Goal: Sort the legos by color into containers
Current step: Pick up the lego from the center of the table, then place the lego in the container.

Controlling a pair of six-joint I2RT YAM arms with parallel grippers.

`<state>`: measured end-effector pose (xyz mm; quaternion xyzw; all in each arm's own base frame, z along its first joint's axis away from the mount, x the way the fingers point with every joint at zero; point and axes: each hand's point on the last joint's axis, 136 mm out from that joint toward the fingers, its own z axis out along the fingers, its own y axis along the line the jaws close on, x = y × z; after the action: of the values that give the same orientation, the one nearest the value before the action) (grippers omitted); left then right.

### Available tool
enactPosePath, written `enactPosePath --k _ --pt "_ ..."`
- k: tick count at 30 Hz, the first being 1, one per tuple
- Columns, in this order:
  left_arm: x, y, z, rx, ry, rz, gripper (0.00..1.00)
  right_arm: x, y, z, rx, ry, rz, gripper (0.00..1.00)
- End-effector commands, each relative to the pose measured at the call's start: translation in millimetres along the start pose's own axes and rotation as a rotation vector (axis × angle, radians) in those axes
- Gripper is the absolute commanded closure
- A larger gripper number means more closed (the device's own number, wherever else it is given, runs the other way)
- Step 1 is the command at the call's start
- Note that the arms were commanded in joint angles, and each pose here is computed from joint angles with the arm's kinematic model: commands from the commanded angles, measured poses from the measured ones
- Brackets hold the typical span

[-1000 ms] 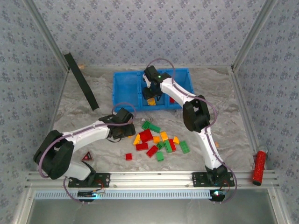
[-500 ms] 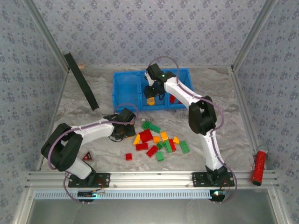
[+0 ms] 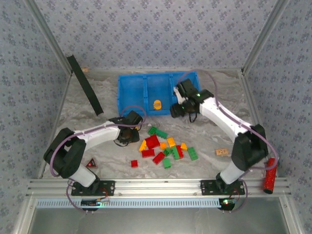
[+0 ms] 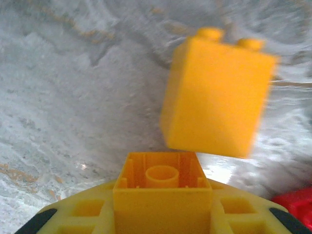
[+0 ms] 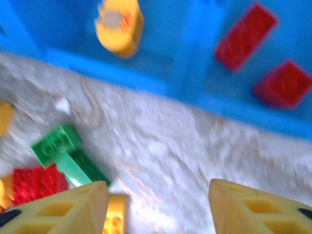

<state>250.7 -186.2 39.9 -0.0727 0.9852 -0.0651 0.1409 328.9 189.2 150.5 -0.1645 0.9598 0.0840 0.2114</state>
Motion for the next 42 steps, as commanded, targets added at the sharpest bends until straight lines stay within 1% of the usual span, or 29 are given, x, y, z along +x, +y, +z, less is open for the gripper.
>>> enactPosePath --k 1,5,7,11,13,17,20,21,24,28,30,33,35,37,42 --pt "-27 -28 -36 0.063 -0.057 0.08 0.8 58 -14 -1 0.024 0.088 0.099 0.41" --pt "-64 -61 -70 0.135 -0.146 0.125 0.8 102 -17 -6 0.009 0.114 0.179 0.36" --pt "-82 -80 -81 0.171 -0.191 0.147 0.8 117 -15 -7 -0.013 0.118 0.204 0.33" --pt "-118 -122 -96 0.227 -0.273 0.195 0.81 142 -13 -7 -0.037 0.125 0.242 0.31" --pt "-131 -140 -97 0.245 -0.306 0.211 0.81 151 -12 -8 -0.04 0.129 0.259 0.3" --pt "-154 -173 -85 0.254 -0.337 0.242 0.82 177 -9 -2 -0.045 0.152 0.29 0.29" --pt "-167 -191 -69 0.253 -0.348 0.253 0.82 188 -9 2 -0.036 0.155 0.301 0.28" --pt "-169 -195 -58 0.242 -0.337 0.256 0.82 192 -9 5 -0.036 0.157 0.304 0.27" --pt "-176 -207 -38 0.226 -0.319 0.266 0.82 199 -9 10 -0.026 0.164 0.31 0.27" --pt "-179 -214 -14 0.186 -0.284 0.278 0.81 202 -9 15 -0.01 0.172 0.303 0.27" --pt "-179 -215 -4 0.17 -0.268 0.28 0.79 202 -8 16 -0.004 0.174 0.299 0.26" --pt "-178 -217 7 0.166 -0.249 0.279 0.74 205 -7 20 0.004 0.188 0.3 0.26" --pt "-177 -219 13 0.166 -0.241 0.277 0.66 206 -7 23 0.005 0.2 0.309 0.26" --pt "-173 -215 16 0.148 -0.217 0.28 0.62 209 -6 25 0.008 0.213 0.315 0.27" --pt "-174 -212 14 0.139 -0.219 0.278 0.48 214 -7 28 0.019 0.231 0.323 0.29"
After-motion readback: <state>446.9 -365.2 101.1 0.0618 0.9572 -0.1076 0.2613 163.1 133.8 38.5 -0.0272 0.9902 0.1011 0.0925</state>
